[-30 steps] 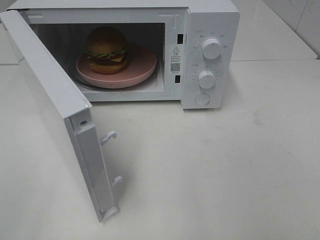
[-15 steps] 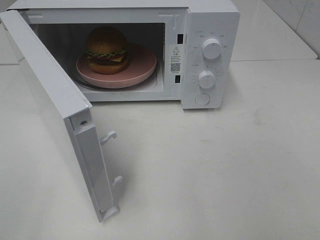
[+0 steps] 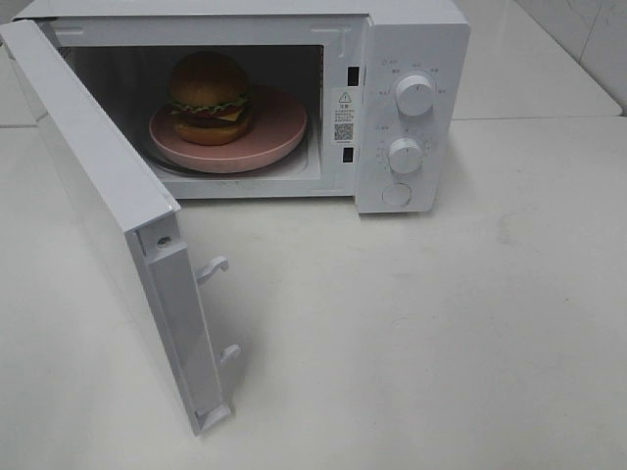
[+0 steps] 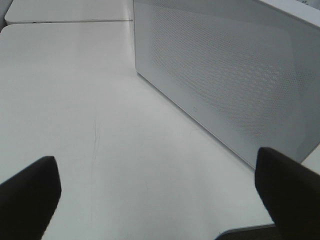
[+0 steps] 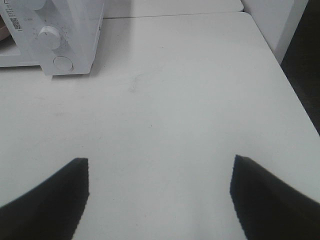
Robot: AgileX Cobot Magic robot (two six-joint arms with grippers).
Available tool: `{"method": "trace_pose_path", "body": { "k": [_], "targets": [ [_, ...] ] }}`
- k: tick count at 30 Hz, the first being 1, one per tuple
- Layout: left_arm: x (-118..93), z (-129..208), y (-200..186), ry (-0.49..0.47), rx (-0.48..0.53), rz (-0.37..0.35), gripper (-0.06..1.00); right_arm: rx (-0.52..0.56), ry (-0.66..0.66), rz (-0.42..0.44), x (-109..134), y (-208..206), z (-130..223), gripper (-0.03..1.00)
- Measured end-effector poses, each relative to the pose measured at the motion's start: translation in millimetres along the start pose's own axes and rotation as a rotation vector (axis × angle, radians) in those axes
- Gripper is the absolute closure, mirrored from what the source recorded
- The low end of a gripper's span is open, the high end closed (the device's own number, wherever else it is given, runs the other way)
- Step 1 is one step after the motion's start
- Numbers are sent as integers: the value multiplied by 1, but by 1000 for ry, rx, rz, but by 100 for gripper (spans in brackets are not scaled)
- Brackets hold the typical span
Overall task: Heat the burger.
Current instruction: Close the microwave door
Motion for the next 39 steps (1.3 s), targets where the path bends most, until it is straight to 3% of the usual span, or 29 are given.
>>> {"method": "trace_pose_path", "body": {
  "k": [21, 27, 32, 34, 35, 36, 37, 38, 39],
  "targets": [
    [-1, 0, 0, -3, 0, 5, -3, 0, 0, 0, 0, 0, 0, 21],
    [-3, -16, 3, -10, -33, 10, -2, 0, 0, -1, 0, 0, 0, 21],
    [-2, -31, 18, -20, -25, -4, 12, 0, 0, -1, 0, 0, 0, 21],
    [0, -39, 30, -30, -12, -13, 27, 0, 0, -1, 0, 0, 0, 21],
    [0, -39, 30, -30, -12, -13, 27, 0, 0, -1, 0, 0, 0, 21],
    [1, -41, 39, -38, 15, -22, 39, 0, 0, -1, 0, 0, 0, 21],
    [1, -41, 39, -38, 15, -22, 39, 0, 0, -1, 0, 0, 0, 21],
    [3, -43, 49, -45, 45, -32, 51, 0, 0, -1, 0, 0, 0, 21],
    [4, -44, 53, -48, 55, -36, 56, 0, 0, -1, 0, 0, 0, 21]
  ]
}}
Point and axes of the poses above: a point on each arm's last joint axis where the gripper is mounted, y pointing out along that axis toward the gripper, x along the wrist's bending axis when the last joint is at zero, z = x × y, the point moved 9 cm from there along y, pointing out along that axis toward the gripper, and after that the axes turned 13 degrees about -y, right-handed, at the moved point
